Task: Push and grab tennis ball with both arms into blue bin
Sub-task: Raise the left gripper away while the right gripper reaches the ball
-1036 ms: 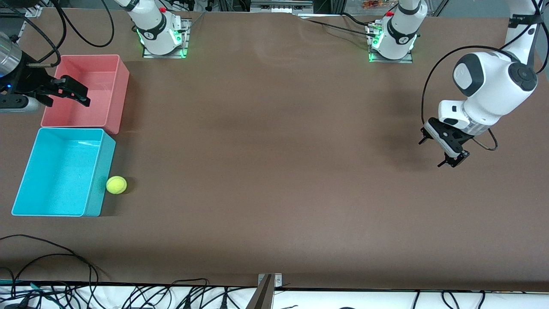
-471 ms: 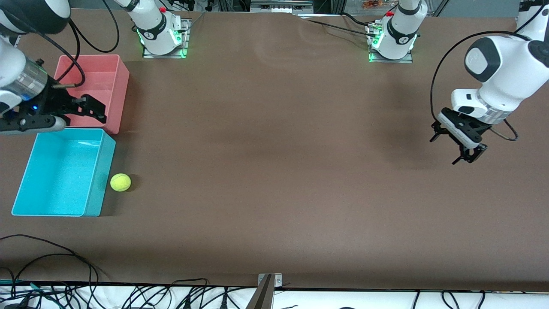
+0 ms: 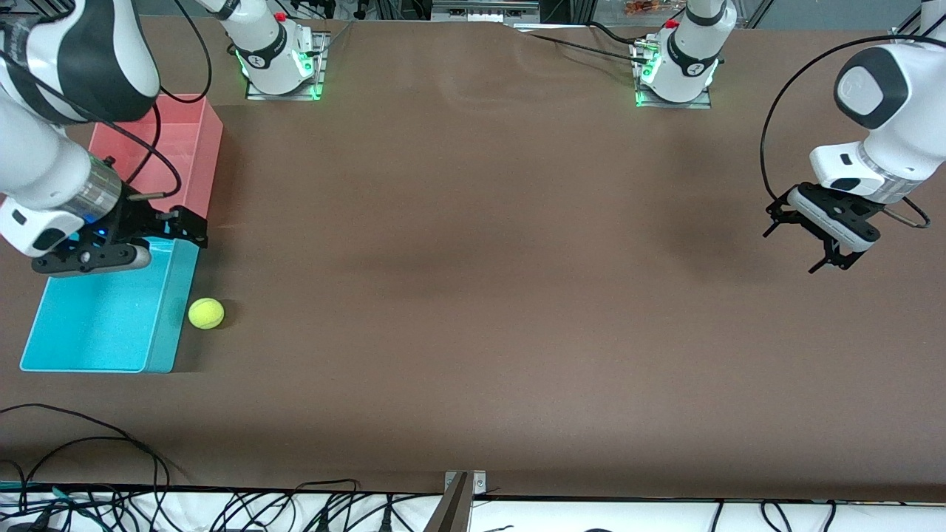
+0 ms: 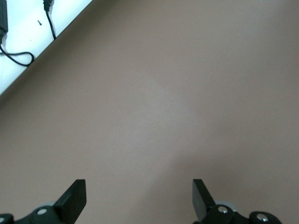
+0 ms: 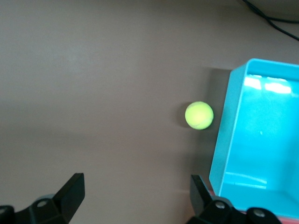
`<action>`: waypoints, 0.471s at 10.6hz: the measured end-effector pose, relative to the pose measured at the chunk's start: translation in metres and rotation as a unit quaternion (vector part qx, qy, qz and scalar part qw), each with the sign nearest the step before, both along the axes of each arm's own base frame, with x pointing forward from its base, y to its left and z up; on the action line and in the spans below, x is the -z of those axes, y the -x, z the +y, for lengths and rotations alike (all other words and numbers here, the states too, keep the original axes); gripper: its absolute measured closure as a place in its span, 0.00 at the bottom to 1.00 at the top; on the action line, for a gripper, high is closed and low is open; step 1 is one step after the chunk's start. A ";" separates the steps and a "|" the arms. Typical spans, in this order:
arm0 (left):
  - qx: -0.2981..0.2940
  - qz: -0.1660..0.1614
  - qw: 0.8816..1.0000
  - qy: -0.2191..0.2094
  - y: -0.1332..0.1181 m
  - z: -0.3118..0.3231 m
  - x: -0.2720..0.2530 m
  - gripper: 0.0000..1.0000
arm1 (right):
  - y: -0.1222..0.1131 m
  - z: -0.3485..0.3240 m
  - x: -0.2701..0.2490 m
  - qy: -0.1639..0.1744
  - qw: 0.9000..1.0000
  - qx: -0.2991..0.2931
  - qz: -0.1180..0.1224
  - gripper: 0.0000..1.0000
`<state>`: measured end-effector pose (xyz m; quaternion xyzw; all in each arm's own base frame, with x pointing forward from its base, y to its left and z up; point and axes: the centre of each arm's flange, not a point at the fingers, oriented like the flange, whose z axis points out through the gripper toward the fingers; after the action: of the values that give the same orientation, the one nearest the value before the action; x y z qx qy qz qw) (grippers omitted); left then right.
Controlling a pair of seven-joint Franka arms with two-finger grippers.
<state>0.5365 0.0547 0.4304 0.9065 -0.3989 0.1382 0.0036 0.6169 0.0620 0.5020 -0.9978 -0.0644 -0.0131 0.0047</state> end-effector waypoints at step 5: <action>-0.110 0.070 0.991 -0.006 -0.006 -0.015 -0.070 0.00 | -0.021 -0.019 0.071 0.003 0.988 -0.151 0.031 0.00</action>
<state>0.5420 0.0394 0.5008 0.9523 -0.2963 0.0718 0.0106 0.6381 0.0431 0.4313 -0.9766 -0.2140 0.0189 0.0060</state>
